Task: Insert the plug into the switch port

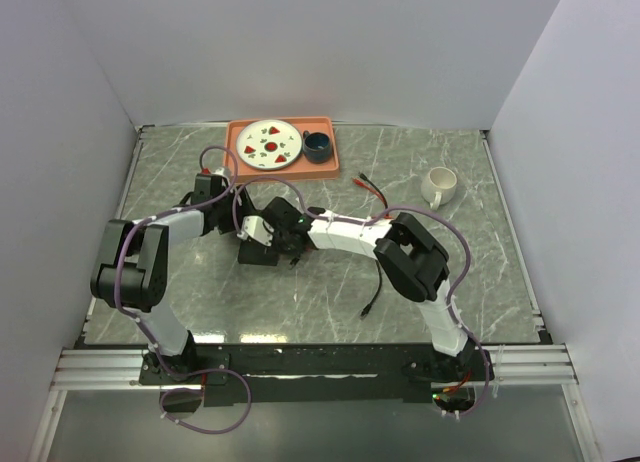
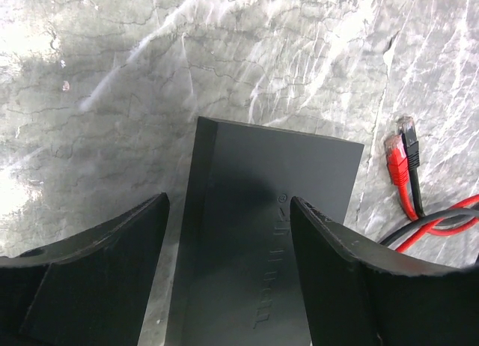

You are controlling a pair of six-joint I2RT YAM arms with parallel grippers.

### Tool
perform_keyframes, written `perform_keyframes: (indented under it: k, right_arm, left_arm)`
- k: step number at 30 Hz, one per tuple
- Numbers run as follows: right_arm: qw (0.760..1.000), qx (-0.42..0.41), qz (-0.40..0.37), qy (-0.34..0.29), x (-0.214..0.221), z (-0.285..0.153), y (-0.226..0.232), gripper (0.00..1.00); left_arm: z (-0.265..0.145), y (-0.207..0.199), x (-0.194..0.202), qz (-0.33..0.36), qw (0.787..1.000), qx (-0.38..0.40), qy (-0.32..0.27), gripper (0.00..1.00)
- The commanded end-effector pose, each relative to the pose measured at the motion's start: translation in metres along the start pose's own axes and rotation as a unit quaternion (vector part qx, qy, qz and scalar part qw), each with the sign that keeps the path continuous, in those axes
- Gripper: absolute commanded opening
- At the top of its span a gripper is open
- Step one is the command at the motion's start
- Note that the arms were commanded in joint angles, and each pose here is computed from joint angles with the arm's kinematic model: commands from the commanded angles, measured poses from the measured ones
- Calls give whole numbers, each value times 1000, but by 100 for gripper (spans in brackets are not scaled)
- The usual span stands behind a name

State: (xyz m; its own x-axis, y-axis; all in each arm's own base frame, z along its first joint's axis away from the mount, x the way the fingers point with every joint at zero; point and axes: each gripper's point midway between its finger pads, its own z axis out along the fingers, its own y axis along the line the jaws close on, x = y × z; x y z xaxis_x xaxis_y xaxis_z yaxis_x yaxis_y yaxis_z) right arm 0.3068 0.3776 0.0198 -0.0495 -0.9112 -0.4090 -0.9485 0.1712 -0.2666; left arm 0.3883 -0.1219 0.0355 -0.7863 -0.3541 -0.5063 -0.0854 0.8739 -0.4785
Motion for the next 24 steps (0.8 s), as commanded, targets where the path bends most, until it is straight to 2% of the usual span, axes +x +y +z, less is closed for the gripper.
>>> perform_keyframes:
  k: [1, 24]
  right_arm:
    - [997, -63, 10, 53, 37, 4, 47, 0]
    - [996, -54, -14, 69, 32, 9, 44, 0]
  left_arm:
    - [-2, 27, 47, -25, 996, -47, 68, 73]
    - [3, 22, 40, -4, 997, -34, 70, 72]
